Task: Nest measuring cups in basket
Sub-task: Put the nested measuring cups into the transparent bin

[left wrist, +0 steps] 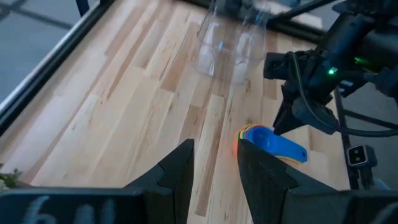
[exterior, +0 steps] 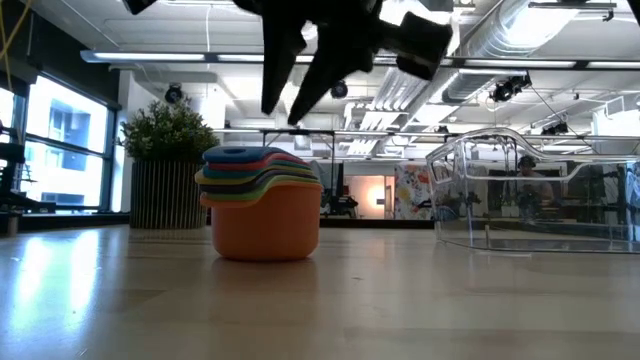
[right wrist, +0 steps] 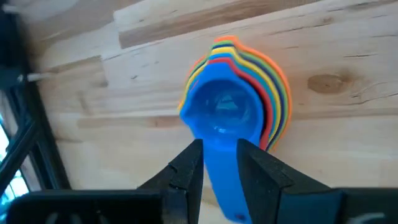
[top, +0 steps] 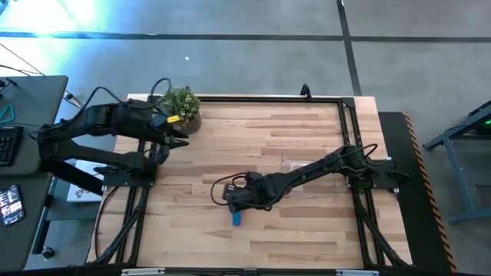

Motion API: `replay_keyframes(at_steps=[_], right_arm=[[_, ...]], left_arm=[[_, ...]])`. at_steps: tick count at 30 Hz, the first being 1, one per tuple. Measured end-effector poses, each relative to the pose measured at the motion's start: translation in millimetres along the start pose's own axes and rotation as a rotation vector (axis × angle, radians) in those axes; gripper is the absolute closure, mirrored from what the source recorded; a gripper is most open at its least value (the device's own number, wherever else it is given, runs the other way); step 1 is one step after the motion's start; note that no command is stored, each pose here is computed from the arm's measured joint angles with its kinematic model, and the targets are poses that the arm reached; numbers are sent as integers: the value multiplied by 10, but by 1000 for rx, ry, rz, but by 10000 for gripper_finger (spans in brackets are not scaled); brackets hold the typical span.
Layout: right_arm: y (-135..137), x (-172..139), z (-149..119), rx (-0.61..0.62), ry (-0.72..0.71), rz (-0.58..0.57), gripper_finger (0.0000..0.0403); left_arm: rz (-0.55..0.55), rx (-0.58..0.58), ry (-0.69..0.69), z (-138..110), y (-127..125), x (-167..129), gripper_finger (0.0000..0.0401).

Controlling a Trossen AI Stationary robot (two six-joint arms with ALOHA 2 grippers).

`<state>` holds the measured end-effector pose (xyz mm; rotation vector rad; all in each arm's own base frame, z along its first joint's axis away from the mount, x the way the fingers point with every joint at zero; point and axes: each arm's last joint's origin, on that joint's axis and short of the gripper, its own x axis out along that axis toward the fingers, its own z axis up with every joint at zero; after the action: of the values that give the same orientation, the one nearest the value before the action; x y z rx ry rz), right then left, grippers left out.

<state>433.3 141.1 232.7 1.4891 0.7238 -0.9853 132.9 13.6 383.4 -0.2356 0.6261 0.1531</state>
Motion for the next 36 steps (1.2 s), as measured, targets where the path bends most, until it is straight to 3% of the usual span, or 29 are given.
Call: replay_keyframes(at_steps=[6,13,19,29,36], right_arm=[[135,-164,-8,-88,10,53,313],[277,-336,-2,-171,-57,148,313],[301,-347,23,-191,-62,153,313],[300,-344,20,-200,-24,140,313],[298,-344,14,-214,-4,133,313]], left_arm=[[-22,7,-109,-114,20,-221,288],[-57,14,-278,-448,88,-359,288],[-87,33,-449,-721,144,-419,288],[-127,35,-662,-1156,236,-325,288],[-136,48,-762,-1332,277,-77,288]])
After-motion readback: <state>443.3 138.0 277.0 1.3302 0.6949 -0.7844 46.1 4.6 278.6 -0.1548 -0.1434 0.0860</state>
